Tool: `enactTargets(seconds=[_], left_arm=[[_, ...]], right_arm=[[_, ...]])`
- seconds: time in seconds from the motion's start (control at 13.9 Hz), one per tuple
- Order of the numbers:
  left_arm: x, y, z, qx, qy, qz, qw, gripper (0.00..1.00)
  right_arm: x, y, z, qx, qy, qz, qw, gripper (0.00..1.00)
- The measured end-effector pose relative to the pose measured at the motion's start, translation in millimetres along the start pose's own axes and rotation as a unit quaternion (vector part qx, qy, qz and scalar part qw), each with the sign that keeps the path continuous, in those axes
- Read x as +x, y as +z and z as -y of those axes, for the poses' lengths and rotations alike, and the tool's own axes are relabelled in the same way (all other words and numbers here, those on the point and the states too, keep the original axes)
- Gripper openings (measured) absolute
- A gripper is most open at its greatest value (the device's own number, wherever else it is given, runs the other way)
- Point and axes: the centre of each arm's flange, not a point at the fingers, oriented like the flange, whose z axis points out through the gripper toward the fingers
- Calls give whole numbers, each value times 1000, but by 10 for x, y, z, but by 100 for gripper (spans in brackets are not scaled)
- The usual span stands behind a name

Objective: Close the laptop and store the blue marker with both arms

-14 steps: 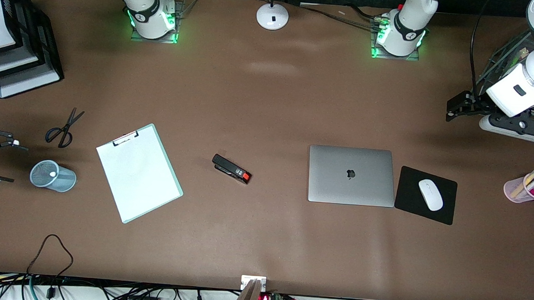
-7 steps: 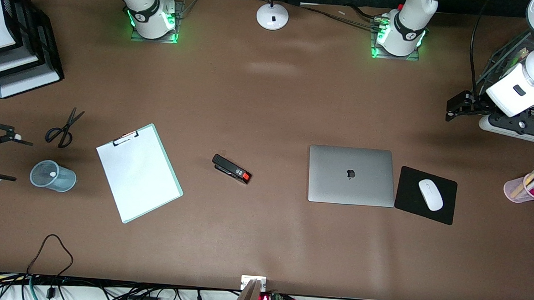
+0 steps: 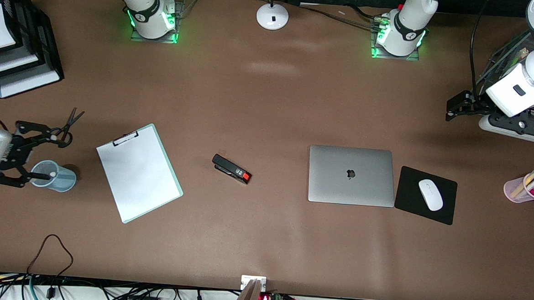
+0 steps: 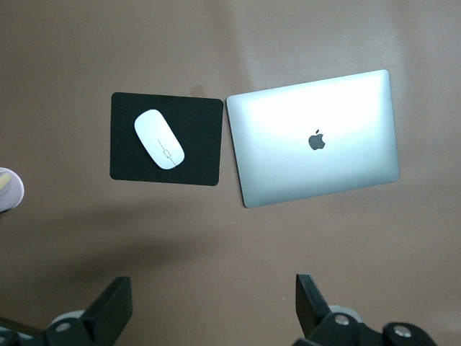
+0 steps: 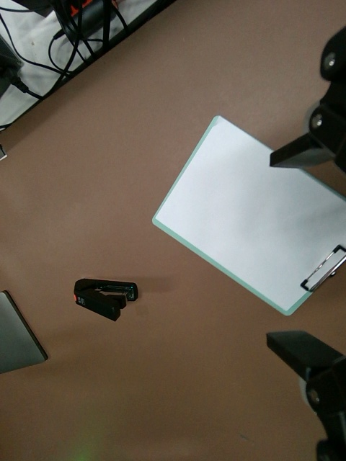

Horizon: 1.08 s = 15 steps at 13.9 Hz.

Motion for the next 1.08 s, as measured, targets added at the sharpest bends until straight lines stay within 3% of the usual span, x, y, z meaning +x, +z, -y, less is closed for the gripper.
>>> enactTargets(seconds=[0.29,0.65,0.79,1.08], left_arm=[[0,0,0,0,0,0,1000,100],[0,0,0,0,0,0,1000,100],[0,0,0,0,0,0,1000,100],[0,0,0,0,0,0,1000,100]], right_arm=[[489,73,379,-22,61,53,996,100],[804,259,913,-65,157,103,980,100],[757,264,1029,-84,225,120,963,100],[598,257,1085,-128,351,147,916,100]])
